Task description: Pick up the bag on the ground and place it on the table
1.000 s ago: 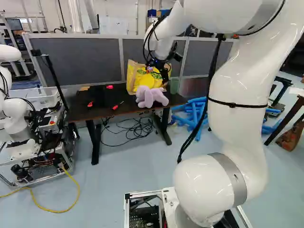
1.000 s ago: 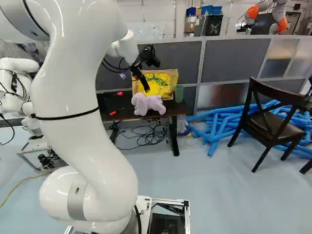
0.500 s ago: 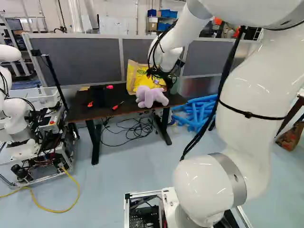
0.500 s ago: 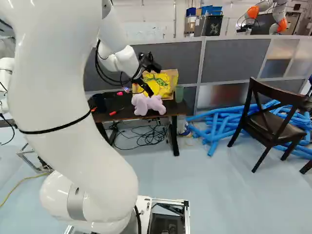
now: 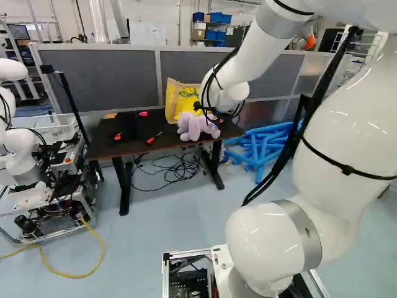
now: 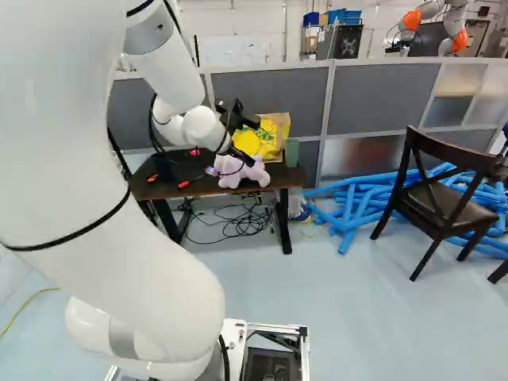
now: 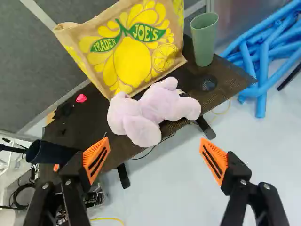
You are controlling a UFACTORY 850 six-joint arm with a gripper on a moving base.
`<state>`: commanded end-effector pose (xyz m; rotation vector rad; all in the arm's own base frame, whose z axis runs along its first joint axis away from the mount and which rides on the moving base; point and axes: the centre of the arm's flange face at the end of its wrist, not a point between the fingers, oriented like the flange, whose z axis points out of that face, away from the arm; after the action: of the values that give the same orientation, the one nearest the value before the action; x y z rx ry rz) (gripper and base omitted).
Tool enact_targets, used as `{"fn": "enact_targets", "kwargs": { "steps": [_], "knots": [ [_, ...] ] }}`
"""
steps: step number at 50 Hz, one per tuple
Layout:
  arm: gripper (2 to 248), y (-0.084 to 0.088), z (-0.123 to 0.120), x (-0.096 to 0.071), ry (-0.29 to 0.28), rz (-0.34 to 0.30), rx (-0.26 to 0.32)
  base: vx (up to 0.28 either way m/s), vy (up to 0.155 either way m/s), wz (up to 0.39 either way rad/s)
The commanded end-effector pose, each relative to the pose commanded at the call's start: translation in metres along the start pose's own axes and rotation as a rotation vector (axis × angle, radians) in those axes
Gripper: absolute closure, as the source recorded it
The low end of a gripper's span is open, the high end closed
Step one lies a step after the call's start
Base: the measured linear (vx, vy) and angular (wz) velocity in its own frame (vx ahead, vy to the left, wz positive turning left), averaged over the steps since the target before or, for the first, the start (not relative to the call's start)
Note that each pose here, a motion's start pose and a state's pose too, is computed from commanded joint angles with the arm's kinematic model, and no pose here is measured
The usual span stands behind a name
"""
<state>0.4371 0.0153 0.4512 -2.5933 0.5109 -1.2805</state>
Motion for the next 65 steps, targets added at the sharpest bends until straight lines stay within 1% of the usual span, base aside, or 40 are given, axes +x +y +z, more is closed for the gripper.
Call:
{"fn": "enact_targets", "kwargs": {
  "steps": [16,33,49,65],
  "knots": [
    [3,0.023,-0.021,-0.041,0.088,-0.117,0.025,0.000,0.000,0.000],
    [3,0.043,-0.041,-0.079,0.167,-0.218,0.037,0.000,0.000,0.000],
    [3,0.057,-0.057,-0.107,0.227,-0.293,0.040,0.000,0.000,0.000],
    [3,0.068,-0.069,-0.129,0.273,-0.350,0.039,0.000,0.000,0.000]
  ]
}}
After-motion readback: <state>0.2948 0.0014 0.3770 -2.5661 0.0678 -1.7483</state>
